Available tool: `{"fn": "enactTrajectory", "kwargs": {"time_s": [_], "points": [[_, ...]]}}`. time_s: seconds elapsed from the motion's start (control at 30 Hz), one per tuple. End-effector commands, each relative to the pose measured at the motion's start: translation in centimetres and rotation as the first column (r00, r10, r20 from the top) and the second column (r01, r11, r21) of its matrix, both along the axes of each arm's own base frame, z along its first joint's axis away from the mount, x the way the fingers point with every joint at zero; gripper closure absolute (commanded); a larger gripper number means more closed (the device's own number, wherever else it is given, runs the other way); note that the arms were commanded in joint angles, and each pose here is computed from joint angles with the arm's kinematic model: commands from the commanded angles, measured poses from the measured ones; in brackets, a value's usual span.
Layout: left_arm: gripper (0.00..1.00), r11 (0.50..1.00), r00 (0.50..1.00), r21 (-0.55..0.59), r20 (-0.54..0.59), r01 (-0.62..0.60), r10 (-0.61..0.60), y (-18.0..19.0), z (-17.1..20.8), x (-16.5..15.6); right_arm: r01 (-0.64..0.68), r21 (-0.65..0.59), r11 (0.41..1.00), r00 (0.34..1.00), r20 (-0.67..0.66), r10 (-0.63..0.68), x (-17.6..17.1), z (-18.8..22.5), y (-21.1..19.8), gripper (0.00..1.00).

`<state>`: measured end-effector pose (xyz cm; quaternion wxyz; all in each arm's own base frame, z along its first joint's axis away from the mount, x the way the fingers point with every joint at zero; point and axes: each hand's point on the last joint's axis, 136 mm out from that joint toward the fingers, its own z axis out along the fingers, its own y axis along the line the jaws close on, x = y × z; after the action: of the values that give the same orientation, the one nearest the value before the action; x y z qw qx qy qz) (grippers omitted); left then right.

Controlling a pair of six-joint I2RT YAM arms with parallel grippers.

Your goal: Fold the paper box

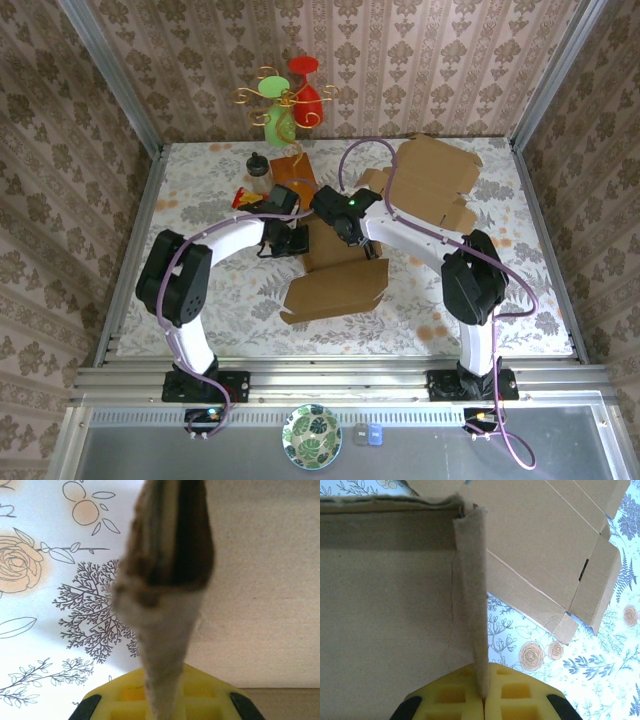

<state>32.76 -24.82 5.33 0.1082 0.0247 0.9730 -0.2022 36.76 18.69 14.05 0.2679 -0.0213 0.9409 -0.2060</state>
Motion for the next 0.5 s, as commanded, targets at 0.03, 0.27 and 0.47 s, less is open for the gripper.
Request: {"fn": "enactTrajectory", "kwargs": {"time_s": [0.03, 0.27, 0.47], "points": [[1.00, 0.987, 0.999, 0.156, -0.039, -0.031, 0.037, 2.1, -2.1, -0.8, 0.042, -0.035, 0.999, 0.999, 0.005, -0.042, 0.1, -0.3, -0.9, 1.00], [0.82, 0.992, 0.999, 0.125, -0.029, -0.033, 0.036, 1.4, -0.8, -0.5, 0.057, -0.028, 0.998, 0.998, -0.021, -0.057, -0.2, -1.3, -1.0, 1.00], [0.58, 0.997, 0.999, 0.071, -0.037, -0.027, 0.030, 0.6, 1.5, -0.7, 0.090, -0.009, 0.996, 0.994, -0.057, -0.091, -0.5, -2.4, -1.6, 1.00]]}}
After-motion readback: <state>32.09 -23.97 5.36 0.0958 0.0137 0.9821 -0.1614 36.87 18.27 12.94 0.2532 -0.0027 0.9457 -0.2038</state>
